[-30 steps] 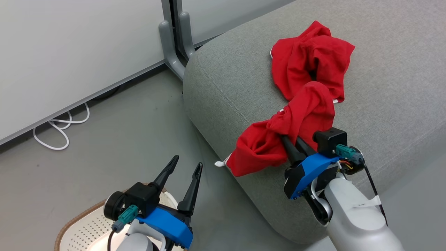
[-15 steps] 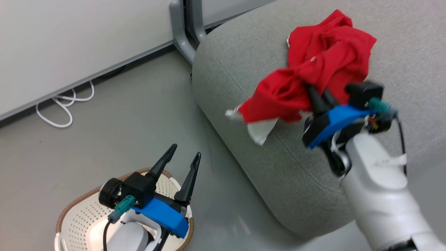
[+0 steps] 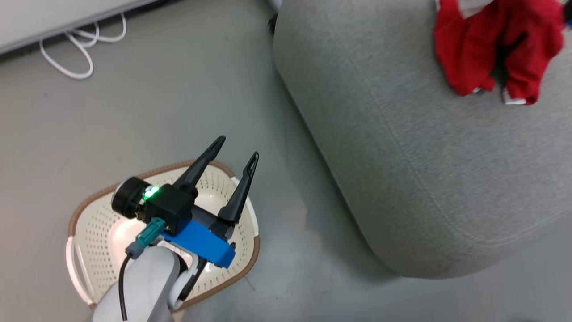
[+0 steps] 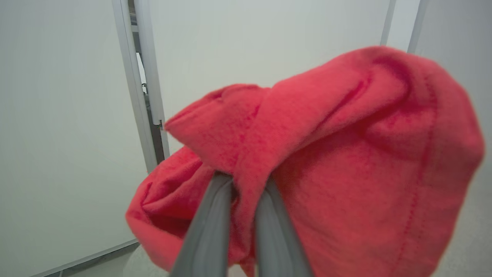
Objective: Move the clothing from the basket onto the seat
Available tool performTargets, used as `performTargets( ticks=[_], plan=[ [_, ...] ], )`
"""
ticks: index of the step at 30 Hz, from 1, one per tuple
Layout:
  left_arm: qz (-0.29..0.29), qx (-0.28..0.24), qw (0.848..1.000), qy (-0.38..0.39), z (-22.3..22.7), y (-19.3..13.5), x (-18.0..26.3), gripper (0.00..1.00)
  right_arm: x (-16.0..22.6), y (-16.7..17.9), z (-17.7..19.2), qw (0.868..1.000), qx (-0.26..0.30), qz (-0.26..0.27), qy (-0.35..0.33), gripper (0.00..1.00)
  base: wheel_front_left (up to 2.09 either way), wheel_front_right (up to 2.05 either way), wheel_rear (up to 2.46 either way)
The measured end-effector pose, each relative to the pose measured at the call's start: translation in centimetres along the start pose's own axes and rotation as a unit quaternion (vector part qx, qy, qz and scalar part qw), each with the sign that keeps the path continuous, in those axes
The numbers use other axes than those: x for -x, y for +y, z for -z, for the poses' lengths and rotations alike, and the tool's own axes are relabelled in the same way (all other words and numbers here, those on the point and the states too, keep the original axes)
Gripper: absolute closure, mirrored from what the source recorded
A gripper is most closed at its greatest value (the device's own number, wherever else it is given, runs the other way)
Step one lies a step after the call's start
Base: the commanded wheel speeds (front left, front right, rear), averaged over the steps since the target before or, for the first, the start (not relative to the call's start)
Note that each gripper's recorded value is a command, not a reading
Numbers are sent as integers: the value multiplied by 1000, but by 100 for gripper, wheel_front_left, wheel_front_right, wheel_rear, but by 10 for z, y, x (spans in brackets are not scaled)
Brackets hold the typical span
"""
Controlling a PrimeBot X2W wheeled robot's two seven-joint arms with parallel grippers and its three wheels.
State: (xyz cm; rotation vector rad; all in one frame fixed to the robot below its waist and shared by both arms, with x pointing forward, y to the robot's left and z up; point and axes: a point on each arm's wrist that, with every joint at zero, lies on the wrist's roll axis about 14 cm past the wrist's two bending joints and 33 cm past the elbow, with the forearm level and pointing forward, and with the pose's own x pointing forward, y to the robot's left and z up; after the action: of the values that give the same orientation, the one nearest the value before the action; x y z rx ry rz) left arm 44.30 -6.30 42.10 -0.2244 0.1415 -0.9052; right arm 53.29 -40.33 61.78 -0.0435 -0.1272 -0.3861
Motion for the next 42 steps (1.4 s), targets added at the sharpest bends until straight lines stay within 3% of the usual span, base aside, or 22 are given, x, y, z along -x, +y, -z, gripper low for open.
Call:
performTargets(
  ticks=[4,11,12,19,28,30,32,33,34,42],
  plan=[
    [-6,-2,1000,-5,3,15,-2,0,-18,-20,0,999,10,29,-14,100,0,0,0],
    [-24,7,1000,-14,15,43,-2,0,-33,-43,69,997,9,79,26,100,0,0,0],
    [-31,11,999,-13,20,50,0,0,-30,-47,98,995,12,89,51,100,0,0,0],
    [-53,21,998,-2,37,69,9,0,-14,-39,180,987,12,99,129,100,0,0,0],
    [-63,18,998,-13,25,71,10,0,-5,-37,188,985,13,101,143,100,0,0,0],
    [-63,17,998,-16,22,69,10,0,-4,-36,185,985,17,99,141,71,0,0,0],
    [-65,18,998,-19,18,67,11,0,-1,-36,183,985,22,96,140,48,0,0,0],
    [-67,19,997,-21,16,66,11,0,0,-36,182,985,23,95,141,15,0,0,0],
    [-69,21,997,-24,13,65,12,0,2,-36,180,985,23,94,140,0,0,0,0],
    [-95,33,994,-37,-10,52,27,0,27,-35,162,987,47,69,139,0,0,0,0]
  ],
)
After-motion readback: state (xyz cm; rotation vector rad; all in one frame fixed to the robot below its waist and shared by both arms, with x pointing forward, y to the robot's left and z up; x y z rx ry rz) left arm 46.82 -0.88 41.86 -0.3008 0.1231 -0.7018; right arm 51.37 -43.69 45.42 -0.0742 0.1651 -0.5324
